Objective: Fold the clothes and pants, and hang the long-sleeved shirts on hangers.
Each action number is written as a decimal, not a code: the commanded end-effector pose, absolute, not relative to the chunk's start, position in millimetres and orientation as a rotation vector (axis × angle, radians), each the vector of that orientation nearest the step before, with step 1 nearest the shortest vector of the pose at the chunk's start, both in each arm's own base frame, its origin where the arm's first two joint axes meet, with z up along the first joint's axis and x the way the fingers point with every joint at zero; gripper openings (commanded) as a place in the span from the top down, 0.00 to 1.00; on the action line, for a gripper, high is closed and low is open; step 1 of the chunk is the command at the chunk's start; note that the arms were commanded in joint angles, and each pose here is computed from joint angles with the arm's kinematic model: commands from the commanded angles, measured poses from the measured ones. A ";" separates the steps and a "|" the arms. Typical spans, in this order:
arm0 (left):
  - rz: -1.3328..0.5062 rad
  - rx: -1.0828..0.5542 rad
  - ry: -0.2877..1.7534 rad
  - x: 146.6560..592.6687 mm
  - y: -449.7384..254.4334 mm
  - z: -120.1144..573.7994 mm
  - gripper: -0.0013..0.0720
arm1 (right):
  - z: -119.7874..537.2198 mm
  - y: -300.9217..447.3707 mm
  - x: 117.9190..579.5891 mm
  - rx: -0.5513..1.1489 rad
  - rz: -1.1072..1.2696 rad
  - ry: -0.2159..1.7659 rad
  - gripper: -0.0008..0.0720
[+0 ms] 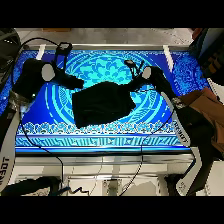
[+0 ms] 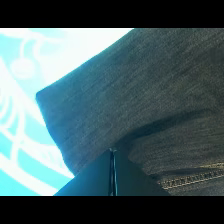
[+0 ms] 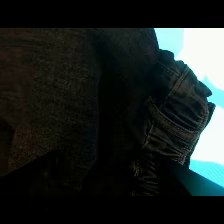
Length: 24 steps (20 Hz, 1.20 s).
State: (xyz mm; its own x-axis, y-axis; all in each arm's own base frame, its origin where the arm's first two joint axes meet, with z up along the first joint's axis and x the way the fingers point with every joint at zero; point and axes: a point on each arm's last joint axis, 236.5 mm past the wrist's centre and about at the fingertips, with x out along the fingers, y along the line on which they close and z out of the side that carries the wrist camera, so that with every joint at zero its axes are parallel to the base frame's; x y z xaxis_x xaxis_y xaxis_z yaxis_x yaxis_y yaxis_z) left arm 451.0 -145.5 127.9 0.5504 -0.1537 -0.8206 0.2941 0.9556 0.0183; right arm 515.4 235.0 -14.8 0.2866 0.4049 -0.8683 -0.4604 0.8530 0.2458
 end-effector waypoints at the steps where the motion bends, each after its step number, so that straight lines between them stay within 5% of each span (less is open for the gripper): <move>1: -0.266 0.157 0.959 449.1 -145.5 127.9 0.95 | -18.4 231.6 518.0 -0.080 0.527 1.143 0.05; 9: -0.273 0.148 0.962 448.0 -147.9 127.9 0.95 | -77.3 208.3 518.2 0.045 0.403 1.320 0.07; 17: -0.278 0.160 0.960 448.3 -147.7 127.8 0.95 | -73.9 172.6 536.1 0.657 0.479 1.397 0.07; 24: -0.278 0.160 0.960 448.2 -147.7 127.9 0.95 | -83.0 232.3 523.1 0.875 0.694 1.436 0.00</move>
